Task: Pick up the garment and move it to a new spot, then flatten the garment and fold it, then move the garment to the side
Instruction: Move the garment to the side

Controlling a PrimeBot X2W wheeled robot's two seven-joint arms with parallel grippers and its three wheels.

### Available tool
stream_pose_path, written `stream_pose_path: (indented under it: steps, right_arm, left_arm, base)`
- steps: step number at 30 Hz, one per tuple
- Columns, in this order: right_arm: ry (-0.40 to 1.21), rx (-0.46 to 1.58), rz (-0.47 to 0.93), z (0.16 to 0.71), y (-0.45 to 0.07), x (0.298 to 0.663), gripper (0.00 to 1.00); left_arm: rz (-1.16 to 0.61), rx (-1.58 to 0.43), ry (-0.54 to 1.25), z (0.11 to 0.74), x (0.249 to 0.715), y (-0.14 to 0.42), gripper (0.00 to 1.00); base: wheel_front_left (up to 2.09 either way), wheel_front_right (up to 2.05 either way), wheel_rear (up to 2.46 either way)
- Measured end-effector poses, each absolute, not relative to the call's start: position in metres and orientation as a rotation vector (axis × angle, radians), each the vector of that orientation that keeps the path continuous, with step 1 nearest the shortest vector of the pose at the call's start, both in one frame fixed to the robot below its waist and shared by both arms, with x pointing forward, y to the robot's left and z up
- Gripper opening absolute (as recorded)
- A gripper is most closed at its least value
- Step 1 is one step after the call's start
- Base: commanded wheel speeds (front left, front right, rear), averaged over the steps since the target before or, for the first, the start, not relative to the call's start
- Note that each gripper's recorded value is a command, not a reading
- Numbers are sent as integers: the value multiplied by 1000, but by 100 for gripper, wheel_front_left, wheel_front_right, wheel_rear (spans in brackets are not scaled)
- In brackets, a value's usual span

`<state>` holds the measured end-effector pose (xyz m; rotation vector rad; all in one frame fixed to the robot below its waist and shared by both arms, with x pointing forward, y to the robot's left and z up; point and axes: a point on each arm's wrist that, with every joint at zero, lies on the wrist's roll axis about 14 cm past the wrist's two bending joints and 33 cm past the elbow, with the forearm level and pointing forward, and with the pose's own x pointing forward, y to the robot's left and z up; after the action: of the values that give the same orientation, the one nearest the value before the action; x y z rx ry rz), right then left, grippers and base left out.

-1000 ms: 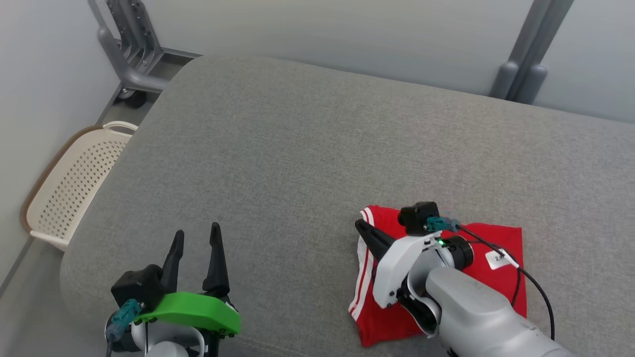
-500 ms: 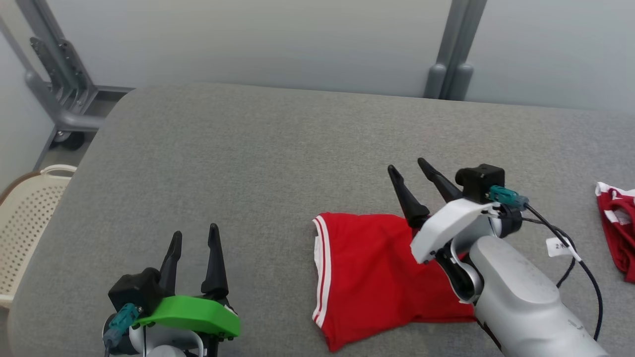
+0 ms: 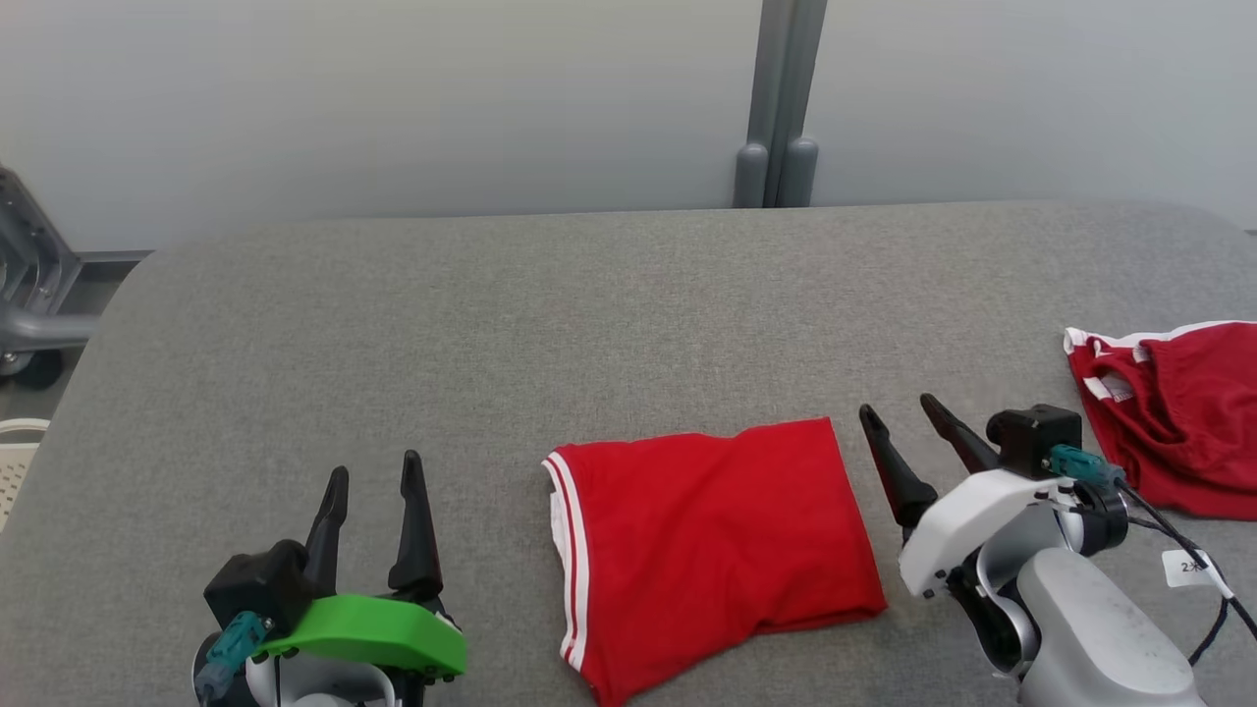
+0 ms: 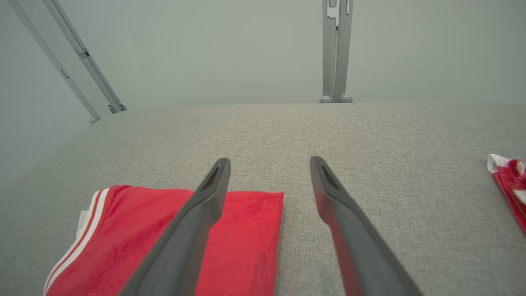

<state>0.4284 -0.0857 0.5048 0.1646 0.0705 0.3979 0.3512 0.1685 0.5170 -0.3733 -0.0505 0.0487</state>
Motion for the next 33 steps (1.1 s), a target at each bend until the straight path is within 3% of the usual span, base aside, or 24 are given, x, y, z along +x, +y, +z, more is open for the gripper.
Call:
stream_pose_path:
  steps: [12,33]
  right_arm:
    - [339,165,369,464,-110,413,100]
    - [729,274,465,398,-67,423,100]
  left_arm:
    - [55,-370,-52,517,348,171,100]
    - [218,-337,-18,501,326,222,100]
  base:
    - [0,0,0]
    - [0,0,0]
